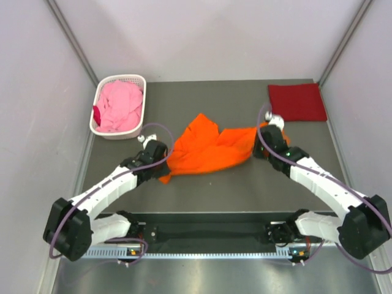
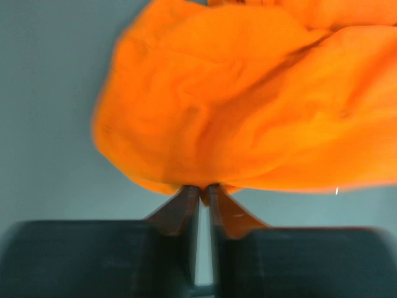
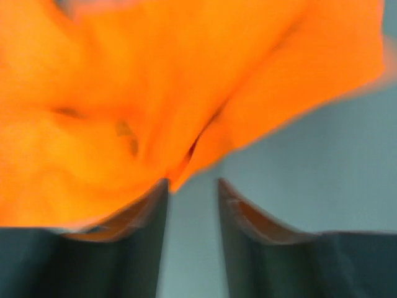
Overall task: Fold and stack the t-shirts
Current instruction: Flatten the tshirt out
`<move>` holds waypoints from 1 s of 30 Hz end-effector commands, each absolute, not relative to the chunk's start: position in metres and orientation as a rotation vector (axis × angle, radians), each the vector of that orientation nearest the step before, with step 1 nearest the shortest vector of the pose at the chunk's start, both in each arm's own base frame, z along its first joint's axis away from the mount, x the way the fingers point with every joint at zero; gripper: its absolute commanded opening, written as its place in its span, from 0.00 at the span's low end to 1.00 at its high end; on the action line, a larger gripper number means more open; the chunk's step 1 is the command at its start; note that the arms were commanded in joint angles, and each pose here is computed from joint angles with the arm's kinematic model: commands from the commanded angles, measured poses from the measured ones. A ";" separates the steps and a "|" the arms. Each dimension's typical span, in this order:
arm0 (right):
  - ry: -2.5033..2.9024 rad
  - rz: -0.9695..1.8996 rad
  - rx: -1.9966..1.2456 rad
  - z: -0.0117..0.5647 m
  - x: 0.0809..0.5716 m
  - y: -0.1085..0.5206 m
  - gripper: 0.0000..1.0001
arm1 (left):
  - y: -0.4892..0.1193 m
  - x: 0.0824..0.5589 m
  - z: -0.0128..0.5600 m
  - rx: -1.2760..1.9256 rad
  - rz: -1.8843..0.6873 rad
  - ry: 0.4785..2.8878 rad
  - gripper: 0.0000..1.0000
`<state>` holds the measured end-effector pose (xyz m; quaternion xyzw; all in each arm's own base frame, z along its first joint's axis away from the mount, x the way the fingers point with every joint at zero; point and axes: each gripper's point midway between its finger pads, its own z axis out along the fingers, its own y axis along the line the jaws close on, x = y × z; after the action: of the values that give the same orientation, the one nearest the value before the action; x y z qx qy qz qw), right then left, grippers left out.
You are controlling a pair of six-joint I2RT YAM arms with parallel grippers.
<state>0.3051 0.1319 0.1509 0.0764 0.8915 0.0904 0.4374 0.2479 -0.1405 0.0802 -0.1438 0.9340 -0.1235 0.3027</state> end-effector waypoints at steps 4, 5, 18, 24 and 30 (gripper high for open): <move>2.304 0.279 0.312 0.144 0.275 0.128 0.56 | -0.161 0.257 0.138 -0.289 -0.537 2.320 0.42; 2.289 0.253 0.329 0.150 0.279 0.125 0.60 | -0.165 0.264 0.154 -0.275 -0.558 2.283 0.51; 2.338 0.118 0.589 0.151 0.378 0.098 0.61 | -0.171 0.289 0.106 -0.245 -0.396 2.450 0.60; 2.410 0.055 0.806 0.129 0.421 0.092 0.60 | -0.165 0.282 0.090 -0.217 -0.339 2.519 0.53; 2.436 0.068 0.960 0.113 0.447 0.095 0.55 | -0.165 0.282 0.100 -0.177 -0.344 2.503 0.53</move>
<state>0.4447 0.0951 0.1068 0.3139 0.9072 0.0186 0.2794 0.2769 -0.1628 0.0846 -0.0792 0.9486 -0.1197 0.2821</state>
